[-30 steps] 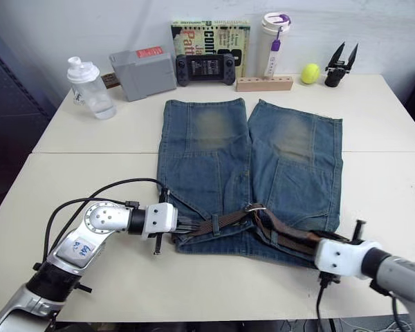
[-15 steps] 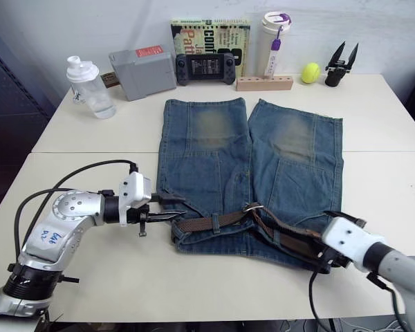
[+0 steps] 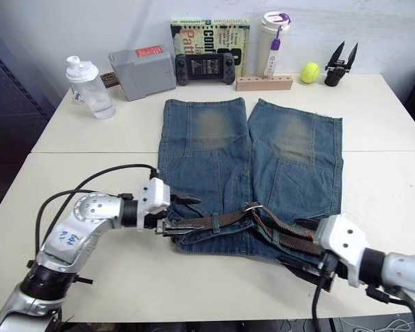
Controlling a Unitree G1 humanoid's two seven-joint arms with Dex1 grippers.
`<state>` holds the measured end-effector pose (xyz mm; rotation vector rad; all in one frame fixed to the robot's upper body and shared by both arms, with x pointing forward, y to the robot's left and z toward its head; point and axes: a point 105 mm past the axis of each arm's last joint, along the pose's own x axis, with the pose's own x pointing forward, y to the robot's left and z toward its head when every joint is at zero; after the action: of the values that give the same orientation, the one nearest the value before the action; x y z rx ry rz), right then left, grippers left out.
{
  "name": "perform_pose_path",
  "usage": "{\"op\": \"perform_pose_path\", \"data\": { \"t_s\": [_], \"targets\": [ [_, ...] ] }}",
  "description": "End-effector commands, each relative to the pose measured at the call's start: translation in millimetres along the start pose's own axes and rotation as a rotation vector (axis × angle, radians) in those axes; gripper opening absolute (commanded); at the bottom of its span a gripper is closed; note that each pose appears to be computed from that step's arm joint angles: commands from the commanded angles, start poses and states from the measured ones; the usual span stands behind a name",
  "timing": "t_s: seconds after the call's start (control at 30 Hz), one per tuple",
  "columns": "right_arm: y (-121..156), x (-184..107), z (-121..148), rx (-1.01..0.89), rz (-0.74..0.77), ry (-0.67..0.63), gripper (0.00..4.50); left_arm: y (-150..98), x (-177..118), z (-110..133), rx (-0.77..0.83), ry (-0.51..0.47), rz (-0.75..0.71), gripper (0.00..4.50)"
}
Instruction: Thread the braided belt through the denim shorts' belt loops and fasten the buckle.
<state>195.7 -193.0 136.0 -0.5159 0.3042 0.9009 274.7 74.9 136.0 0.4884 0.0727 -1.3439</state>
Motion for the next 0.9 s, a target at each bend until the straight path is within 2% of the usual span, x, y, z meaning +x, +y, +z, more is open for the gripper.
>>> {"op": "perform_pose_path", "data": {
  "t_s": [0.03,0.17,0.33,0.53,0.67,0.8,0.9],
  "targets": [
    [6,5,-2,-0.045,-0.020,0.011,4.50,1,7,-1,0.066,0.027,0.019,3.46],
    [17,6,-9,-0.059,-0.033,0.027,4.50,3,10,-7,0.131,0.099,0.081,3.46],
    [19,7,-11,-0.154,-0.112,0.019,4.50,-1,9,-17,0.191,0.182,0.139,3.46],
    [25,15,-19,-0.095,-0.147,0.005,4.50,-3,7,-22,0.194,0.217,0.193,3.46],
    [24,18,-25,-0.071,-0.171,0.015,4.50,3,-4,-29,0.170,0.230,0.269,3.46],
    [26,19,-30,-0.064,-0.161,0.029,4.50,1,-11,-31,0.142,0.216,0.271,3.46],
    [26,22,-40,0.021,-0.181,0.059,4.50,-1,-14,-27,0.114,0.183,0.272,3.46]
  ]
}}
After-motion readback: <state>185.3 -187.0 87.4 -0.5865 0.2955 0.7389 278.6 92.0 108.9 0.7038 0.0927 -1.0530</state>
